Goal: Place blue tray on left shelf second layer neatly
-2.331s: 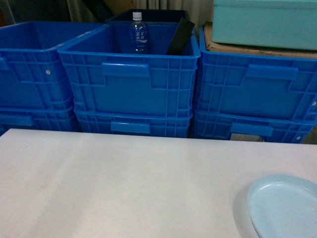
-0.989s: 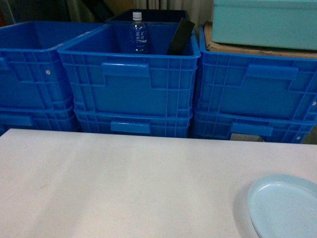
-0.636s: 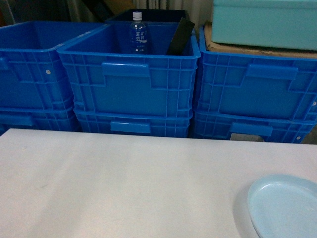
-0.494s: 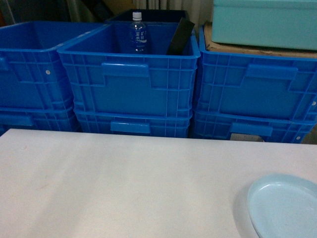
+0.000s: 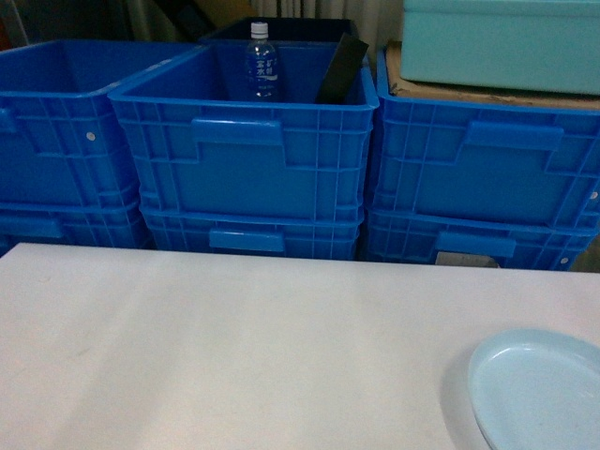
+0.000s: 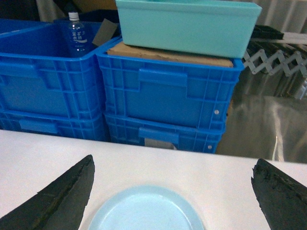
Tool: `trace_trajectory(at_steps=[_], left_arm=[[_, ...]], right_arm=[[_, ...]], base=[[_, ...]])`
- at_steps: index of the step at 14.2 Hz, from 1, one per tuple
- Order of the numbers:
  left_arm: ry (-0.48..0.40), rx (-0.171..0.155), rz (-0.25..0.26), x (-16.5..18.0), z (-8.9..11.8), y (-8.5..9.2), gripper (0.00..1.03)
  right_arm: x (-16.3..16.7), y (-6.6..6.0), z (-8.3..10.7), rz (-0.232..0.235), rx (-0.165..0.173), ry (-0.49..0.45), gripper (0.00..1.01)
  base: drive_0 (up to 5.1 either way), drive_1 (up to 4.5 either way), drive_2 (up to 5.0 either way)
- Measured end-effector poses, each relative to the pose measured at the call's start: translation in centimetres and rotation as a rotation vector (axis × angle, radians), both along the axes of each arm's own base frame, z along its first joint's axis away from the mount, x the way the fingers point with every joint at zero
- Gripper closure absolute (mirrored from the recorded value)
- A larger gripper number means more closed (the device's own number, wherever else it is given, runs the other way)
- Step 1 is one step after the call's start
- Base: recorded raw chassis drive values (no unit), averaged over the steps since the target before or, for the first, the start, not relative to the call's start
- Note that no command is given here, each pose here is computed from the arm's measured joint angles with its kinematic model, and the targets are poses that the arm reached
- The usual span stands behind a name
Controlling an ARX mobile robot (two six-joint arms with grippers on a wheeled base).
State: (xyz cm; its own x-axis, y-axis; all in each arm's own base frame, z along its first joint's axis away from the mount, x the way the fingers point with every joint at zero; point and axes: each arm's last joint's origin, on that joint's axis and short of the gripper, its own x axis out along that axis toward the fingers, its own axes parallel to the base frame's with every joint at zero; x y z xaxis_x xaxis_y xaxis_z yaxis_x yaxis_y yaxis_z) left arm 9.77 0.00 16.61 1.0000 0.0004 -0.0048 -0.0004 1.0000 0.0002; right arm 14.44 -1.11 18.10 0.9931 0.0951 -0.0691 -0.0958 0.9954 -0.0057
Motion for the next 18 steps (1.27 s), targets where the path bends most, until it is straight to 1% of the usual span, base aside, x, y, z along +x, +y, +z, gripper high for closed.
trace_trajectory(at_steps=[1,2,3,4,5,6,7,8,9,11,12,14,15,16,18], left_arm=[[0.000,0.000,0.000,0.0,0.0,0.0,0.05],[0.000,0.000,0.000,0.0,0.0,0.0,0.05],[0.000,0.000,0.000,0.0,0.0,0.0,0.05],[0.000,0.000,0.001,0.0,0.0,0.0,0.05],[0.000,0.000,0.000,0.0,0.0,0.0,0.05],[-0.001,0.000,0.000,0.0,0.0,0.0,0.05],[0.000,0.000,0.000,0.0,0.0,0.0,0.05],[0.000,0.000,0.000,0.0,0.0,0.0,0.05],[0.000,0.000,0.000,0.0,0.0,0.0,0.05],[0.000,0.000,0.000,0.0,0.0,0.0,0.05],[0.000,0.000,0.000,0.0,0.0,0.0,0.05],[0.000,0.000,0.000,0.0,0.0,0.0,0.05],[0.000,0.000,0.000,0.0,0.0,0.0,0.05],[0.000,0.000,0.000,0.0,0.0,0.0,0.05],[0.000,0.000,0.000,0.0,0.0,0.0,0.05]], right_arm=[[1.0,-0.1,0.7,0.002,-0.015,-0.008,0.03],[2.0,-0.3,1.0,0.006,-0.031,0.010,0.03],[3.3,-0.6,0.8,0.007,-0.044,0.057,0.03],[4.0,-0.7,0.5,0.004,-0.047,0.092,0.03],[4.9,-1.0,0.0,0.003,-0.046,0.149,0.03],[6.1,-1.2,-0.4,0.002,-0.054,0.196,0.03],[6.9,-1.3,-0.7,0.008,-0.053,0.223,0.03],[8.3,-1.4,-1.2,0.026,-0.073,0.249,0.03],[10.1,-1.3,-2.8,0.036,-0.096,0.295,0.03],[12.1,-1.6,-5.2,0.021,-0.105,0.367,0.03],[12.7,-1.7,-6.4,0.019,-0.103,0.398,0.03],[13.2,-1.8,-8.7,0.013,-0.109,0.450,0.03],[13.6,-1.9,-9.4,0.015,-0.108,0.477,0.03],[13.9,-2.2,-10.2,0.008,-0.107,0.497,0.03],[14.0,-3.2,-11.9,-0.024,-0.088,0.559,0.03]], base=[[0.0,0.00,0.0],[0.0,0.00,0.0],[0.0,0.00,0.0],[0.0,0.00,0.0],[0.0,0.00,0.0],[0.0,0.00,0.0],[0.0,0.00,0.0],[0.0,0.00,0.0],[0.0,0.00,0.0],[0.0,0.00,0.0],[0.0,0.00,0.0],[0.0,0.00,0.0],[0.0,0.00,0.0],[0.0,0.00,0.0],[0.0,0.00,0.0]])
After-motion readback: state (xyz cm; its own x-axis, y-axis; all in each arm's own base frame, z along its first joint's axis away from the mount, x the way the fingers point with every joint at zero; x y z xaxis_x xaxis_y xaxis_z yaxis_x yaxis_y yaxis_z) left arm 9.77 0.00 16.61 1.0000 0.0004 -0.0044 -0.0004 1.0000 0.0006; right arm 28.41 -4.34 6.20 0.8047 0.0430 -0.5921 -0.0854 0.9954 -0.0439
